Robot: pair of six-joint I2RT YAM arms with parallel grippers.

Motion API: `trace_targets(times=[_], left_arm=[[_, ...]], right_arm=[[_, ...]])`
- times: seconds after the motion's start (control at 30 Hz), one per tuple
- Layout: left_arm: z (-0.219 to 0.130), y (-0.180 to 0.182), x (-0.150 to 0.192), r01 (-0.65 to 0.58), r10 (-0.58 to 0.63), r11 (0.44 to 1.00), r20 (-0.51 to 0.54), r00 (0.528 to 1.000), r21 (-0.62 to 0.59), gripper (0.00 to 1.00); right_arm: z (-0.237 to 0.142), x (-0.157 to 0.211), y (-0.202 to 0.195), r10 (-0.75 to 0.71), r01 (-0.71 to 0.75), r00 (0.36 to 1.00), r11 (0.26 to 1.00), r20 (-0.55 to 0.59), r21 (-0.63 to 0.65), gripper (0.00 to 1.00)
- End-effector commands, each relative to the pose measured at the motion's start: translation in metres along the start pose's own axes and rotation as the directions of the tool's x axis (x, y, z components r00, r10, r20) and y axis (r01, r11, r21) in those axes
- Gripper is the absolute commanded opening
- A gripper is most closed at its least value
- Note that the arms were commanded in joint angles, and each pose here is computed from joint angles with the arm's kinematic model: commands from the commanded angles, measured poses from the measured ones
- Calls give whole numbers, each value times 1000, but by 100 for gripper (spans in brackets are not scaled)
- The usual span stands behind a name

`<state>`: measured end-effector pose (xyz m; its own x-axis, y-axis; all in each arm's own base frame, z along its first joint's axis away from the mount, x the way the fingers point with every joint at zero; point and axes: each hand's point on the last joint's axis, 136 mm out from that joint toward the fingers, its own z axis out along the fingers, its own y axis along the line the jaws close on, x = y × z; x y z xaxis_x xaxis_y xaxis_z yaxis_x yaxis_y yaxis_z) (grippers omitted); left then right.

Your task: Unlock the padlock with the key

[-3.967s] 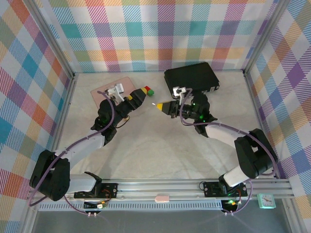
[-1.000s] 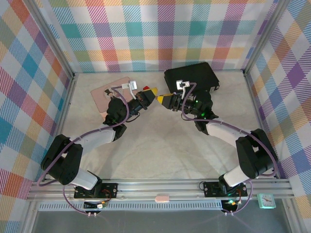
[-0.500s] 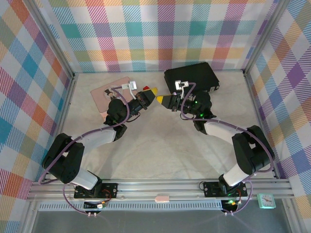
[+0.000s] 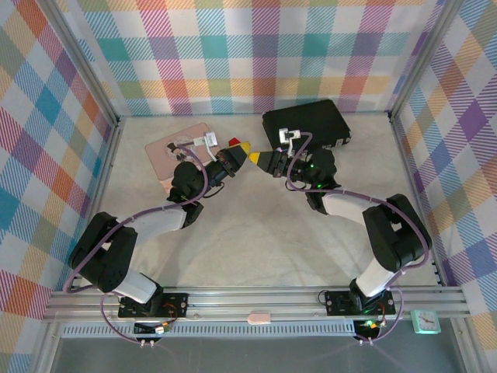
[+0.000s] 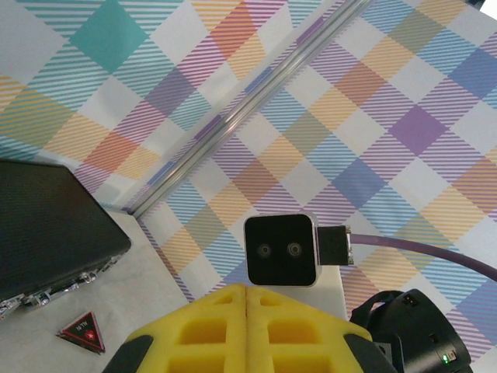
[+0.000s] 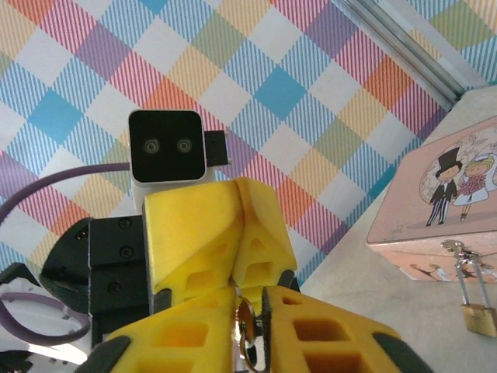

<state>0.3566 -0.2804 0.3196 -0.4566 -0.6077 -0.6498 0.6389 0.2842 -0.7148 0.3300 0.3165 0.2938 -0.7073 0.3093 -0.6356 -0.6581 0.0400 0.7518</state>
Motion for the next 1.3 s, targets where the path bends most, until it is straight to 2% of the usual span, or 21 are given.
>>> trace_targets(times=[0.0,0.2,0.43,0.47,0.6,0.7,0.77,0.8,0.83,0.9,1.13,1.27], left_arm=[[-1,-12,-6,-15,13,999,42,999,48,0],[-1,-11,-9,-9,6,999,64,998,45,0],[1,-10,-8,16,-19,998,67,998,58,0],[2,-10,-8,22,-26,998,66,997,62,0],[1,-10,-7,35,-40,997,69,997,67,0],[-1,-9,-10,34,-39,998,88,995,58,1],[-5,-7,-14,37,-40,999,103,994,37,32],[-7,-4,-18,45,-47,999,114,992,20,56],[-10,0,-22,58,-58,998,122,991,2,73],[-18,12,-29,80,-75,996,135,988,-35,98],[-52,58,-39,138,-108,963,139,984,-231,100],[-64,66,-36,115,-85,941,108,990,-317,100]], right_arm=[[5,-6,14,-23,24,1000,998,9,-53,23],[7,1,12,-4,4,1000,999,-2,-53,24],[9,-1,14,-9,9,1000,998,-3,-68,18],[9,-2,14,-10,10,1000,998,-1,-69,16],[10,-1,14,-14,14,1000,997,-4,-74,0],[8,-1,10,-26,26,1000,998,5,-58,0],[6,0,8,-51,51,999,998,1,-38,0],[5,2,6,-68,68,998,997,-8,-25,0],[5,3,5,-84,84,996,996,-15,-12,0],[3,5,5,-117,118,993,993,-29,11,0],[-5,9,6,-215,222,973,971,-80,85,0],[-9,11,7,-285,298,952,946,-113,126,0]])
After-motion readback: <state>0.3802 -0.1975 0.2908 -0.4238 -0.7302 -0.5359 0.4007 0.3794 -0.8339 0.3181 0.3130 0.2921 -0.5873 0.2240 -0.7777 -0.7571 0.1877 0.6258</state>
